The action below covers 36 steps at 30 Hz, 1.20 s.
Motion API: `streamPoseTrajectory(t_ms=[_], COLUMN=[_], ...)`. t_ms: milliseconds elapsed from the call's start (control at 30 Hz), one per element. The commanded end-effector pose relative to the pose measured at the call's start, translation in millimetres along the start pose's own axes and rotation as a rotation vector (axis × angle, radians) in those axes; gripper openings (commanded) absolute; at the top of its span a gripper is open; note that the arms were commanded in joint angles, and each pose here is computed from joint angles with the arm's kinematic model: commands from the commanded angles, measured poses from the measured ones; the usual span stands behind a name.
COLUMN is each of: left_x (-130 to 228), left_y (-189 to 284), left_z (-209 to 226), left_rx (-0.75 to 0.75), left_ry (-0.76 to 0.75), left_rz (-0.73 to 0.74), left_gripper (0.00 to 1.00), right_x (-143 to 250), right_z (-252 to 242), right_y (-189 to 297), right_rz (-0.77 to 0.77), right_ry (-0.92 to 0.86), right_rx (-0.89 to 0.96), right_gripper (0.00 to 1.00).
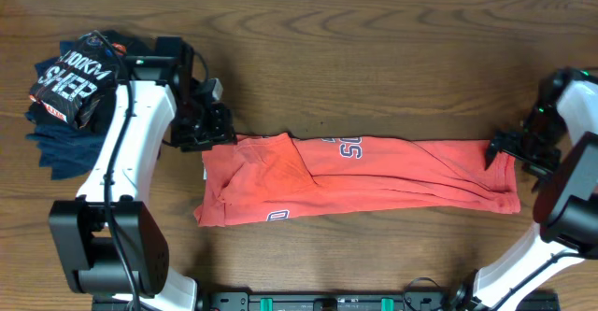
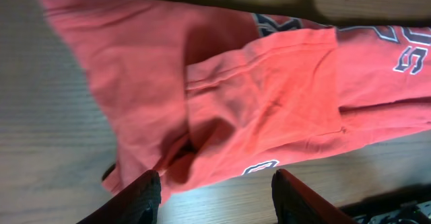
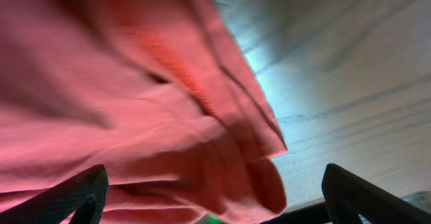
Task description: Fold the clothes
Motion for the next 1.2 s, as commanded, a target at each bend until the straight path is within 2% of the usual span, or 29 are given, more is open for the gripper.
streamPoseTrajectory(t_ms=[0, 333, 533, 833, 1000, 1100, 1167], left_x=[-4, -45, -59, -53, -53, -53, -52], left_y=[-6, -46, -76, -120, -120, -120, -120], left_z=[-16, -77, -74, -63, -63, -65, -68], left_rx=[-0.001, 0.018, -0.082, -0.105, -0.105, -0.094, -0.069], left_ry=[-0.039, -0.199, -0.122, -0.050, -0.051, -0.053, -0.054], left_rz=[-0.006, -0.197, -0.196, -0.074, -0.074, -0.072, -0.066], left_gripper=[0.55, 0.55, 0.55, 0.54, 0.43, 0.27, 0.12], right_x=[-2, -6, -5, -6, -6, -6, -6], right_z=[-13, -18, -14, -12, -12, -12, -11], right_y=[4, 4, 4, 4, 4, 4, 4], right_rz=[0.013, 0.008, 0.004, -0.001, -0.001, -0.002, -0.003], right_ry=[-0.045, -0.065, -0.053, -0.047, -0.047, -0.047, -0.047], right_rx=[-0.089, -0.116, -0.113, -0.113, -0.113, -0.113, -0.113], right_gripper=[0.99, 0.99, 0.99, 0.99, 0.99, 0.99, 0.99])
Point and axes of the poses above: each gripper's point midway between its finger pads, its own y axis back along the fingers, its own z axis along the line the jaws close on, x = y × z, the point moved 5 cm from there along y, back along the fingers, and after that the axes turned 12 degrees about -y, right-handed, at the moved point
